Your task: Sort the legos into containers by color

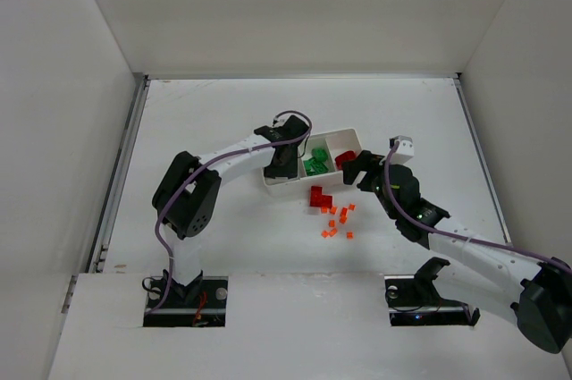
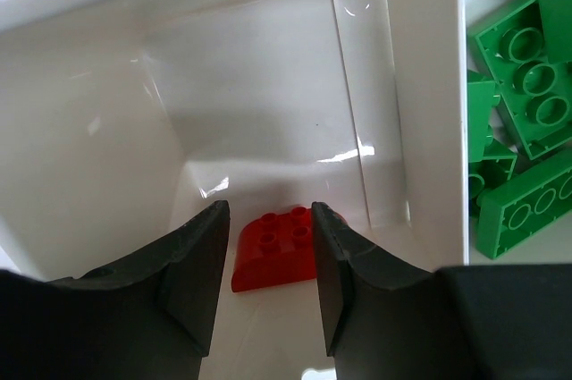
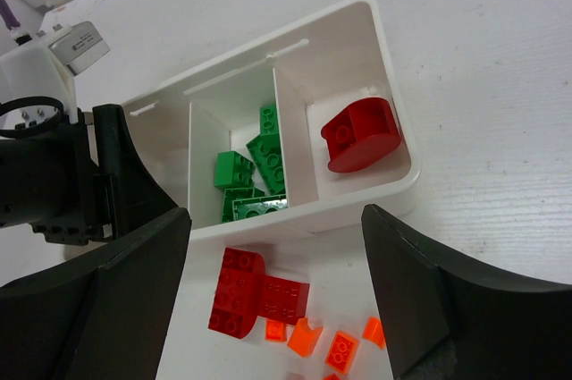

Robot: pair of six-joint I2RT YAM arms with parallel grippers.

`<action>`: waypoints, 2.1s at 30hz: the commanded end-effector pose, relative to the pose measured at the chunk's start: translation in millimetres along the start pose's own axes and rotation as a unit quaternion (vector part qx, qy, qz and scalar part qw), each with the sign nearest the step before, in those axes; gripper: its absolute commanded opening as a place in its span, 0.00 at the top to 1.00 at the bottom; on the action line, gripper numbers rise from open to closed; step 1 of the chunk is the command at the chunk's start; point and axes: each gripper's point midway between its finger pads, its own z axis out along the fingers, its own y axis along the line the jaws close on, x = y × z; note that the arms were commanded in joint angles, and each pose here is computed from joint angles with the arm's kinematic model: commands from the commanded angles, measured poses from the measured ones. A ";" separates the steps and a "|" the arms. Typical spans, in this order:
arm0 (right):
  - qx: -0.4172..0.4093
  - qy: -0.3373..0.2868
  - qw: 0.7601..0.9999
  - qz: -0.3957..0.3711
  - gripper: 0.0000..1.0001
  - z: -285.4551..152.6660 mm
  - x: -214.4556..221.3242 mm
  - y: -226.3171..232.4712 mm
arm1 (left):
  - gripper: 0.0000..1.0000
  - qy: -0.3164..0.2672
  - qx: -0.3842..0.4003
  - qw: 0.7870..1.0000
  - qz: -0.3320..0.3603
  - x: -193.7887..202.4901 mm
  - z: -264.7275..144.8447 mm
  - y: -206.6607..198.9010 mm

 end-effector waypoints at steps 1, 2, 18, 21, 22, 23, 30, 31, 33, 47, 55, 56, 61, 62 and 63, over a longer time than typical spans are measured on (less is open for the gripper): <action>-0.026 -0.024 0.999 0.017 0.17 -1.9 -14.1 14.7 | 0.61 0.001 -0.006 1.000 -0.004 0.5 -3.5 6.5; -0.026 -0.024 0.999 0.017 0.17 -2.1 -14.5 14.9 | 0.61 0.000 -0.006 1.000 -0.004 0.1 -3.4 6.5; -0.025 -0.027 0.999 0.018 0.17 -2.4 -15.7 14.1 | 0.66 0.008 0.011 1.000 -0.019 -14.1 -12.6 0.6; -0.026 -0.027 0.999 0.019 0.17 -2.7 -15.8 14.8 | 0.76 0.023 0.012 0.999 -0.022 -14.1 -22.5 4.1; -0.028 -0.026 0.999 0.020 0.16 -2.8 -15.5 15.4 | 0.80 0.027 0.011 0.999 -0.022 -13.2 -24.7 5.1; -0.028 -0.025 0.999 0.020 0.16 -2.6 -14.9 15.5 | 0.83 0.034 0.010 0.999 -0.020 -10.7 -26.4 5.9; -0.032 -0.020 0.999 0.020 0.16 -2.3 -12.4 18.3 | 0.91 0.082 0.014 0.996 -0.016 3.9 -36.9 5.0; -0.033 -0.021 0.999 0.021 0.16 -2.9 -13.0 19.0 | 0.91 0.089 0.017 0.996 -0.017 5.9 -37.3 4.1; -0.035 -0.021 0.999 0.021 0.16 -3.5 -13.6 19.8 | 0.90 0.105 0.026 0.994 -0.016 10.3 -35.8 -0.7; -0.038 -0.023 0.999 0.024 0.16 -5.0 -15.1 21.6 | 0.91 0.159 -0.010 0.987 0.011 33.2 -8.3 -7.5; -0.042 -0.032 0.998 0.028 0.16 -9.6 -21.0 21.7 | 0.91 0.093 -0.075 0.992 0.032 13.4 6.0 8.6; -0.043 -0.033 0.998 0.029 0.16 -10.3 -21.6 21.8 | 0.91 0.079 -0.082 0.993 0.032 8.5 6.3 9.5; -0.045 -0.036 0.998 0.031 0.16 -11.7 -23.2 22.1 | 0.90 0.012 -0.107 0.994 0.033 -18.2 4.9 10.0; -0.046 -0.035 0.998 0.031 0.16 -12.2 -22.8 22.9 | 0.90 -0.010 -0.108 0.994 0.026 -29.8 2.8 10.1; -0.047 -0.036 0.998 0.031 0.16 -12.7 -23.6 23.2 | 0.90 -0.030 -0.107 0.994 0.016 -41.1 0.0 10.2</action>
